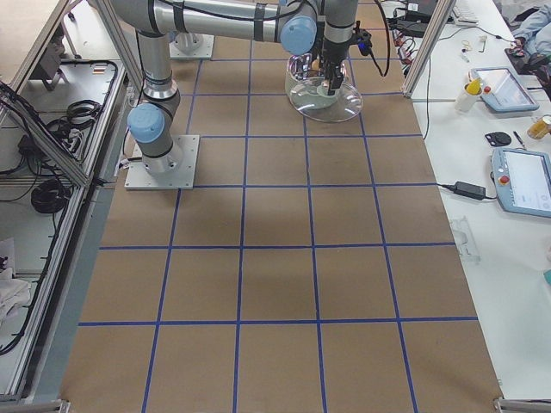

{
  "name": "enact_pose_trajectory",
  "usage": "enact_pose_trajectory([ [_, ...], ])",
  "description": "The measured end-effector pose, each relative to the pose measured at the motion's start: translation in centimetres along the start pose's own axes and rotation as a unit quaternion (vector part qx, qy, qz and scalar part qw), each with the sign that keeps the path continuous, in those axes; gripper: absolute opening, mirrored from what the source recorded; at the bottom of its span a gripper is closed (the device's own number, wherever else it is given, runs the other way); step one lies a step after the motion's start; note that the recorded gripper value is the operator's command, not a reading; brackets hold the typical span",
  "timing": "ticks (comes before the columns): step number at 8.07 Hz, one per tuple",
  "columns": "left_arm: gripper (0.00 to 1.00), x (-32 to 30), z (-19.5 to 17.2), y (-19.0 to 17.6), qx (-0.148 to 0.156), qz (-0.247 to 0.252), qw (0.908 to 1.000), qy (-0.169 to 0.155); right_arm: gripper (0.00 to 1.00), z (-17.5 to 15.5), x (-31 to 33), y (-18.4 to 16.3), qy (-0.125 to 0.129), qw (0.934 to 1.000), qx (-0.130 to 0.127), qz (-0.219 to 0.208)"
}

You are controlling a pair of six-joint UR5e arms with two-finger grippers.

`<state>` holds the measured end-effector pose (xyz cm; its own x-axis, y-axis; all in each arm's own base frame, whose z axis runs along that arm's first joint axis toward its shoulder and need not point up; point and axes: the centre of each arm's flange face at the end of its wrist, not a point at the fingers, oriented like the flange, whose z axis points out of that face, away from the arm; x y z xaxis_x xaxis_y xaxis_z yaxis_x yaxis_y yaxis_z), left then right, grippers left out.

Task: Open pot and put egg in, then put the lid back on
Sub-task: 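Carry the egg with the left gripper over the pot, then open the left gripper to drop the egg into the pot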

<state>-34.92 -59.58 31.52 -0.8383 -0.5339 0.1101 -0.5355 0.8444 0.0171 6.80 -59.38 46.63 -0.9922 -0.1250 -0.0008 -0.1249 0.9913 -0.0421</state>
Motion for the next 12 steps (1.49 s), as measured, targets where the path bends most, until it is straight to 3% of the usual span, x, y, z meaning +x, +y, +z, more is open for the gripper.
enact_pose_trajectory([
  [2, 1.0, 0.1, 1.7, 0.2, -0.009, 0.001, 0.9999, -0.012, 0.0, 0.1, 0.0, -0.1, 0.0, 1.0, 0.0, -0.003],
  [5, 1.0, 0.0, 0.6, 0.2, -0.002, 0.011, 0.9999, -0.011, 0.0, 0.2, 0.0, -0.1, 0.0, 1.0, -0.001, -0.006],
  [7, 1.0, -0.8, -1.6, -0.3, 0.004, 0.078, 0.9968, -0.017, 0.0, 0.1, 0.0, 0.0, 0.0, 1.0, -0.001, -0.004],
  [9, 1.0, -4.0, -6.5, -3.5, 0.028, 0.153, 0.9871, -0.037, 0.0, -0.3, -0.4, 0.2, 0.0, 1.0, 0.002, 0.008],
  [12, 1.0, -11.0, -14.5, -8.4, 0.03, 0.229, 0.9718, -0.049, 0.0, -0.8, -5.9, 0.3, -0.002, 0.998, 0.007, 0.063],
])
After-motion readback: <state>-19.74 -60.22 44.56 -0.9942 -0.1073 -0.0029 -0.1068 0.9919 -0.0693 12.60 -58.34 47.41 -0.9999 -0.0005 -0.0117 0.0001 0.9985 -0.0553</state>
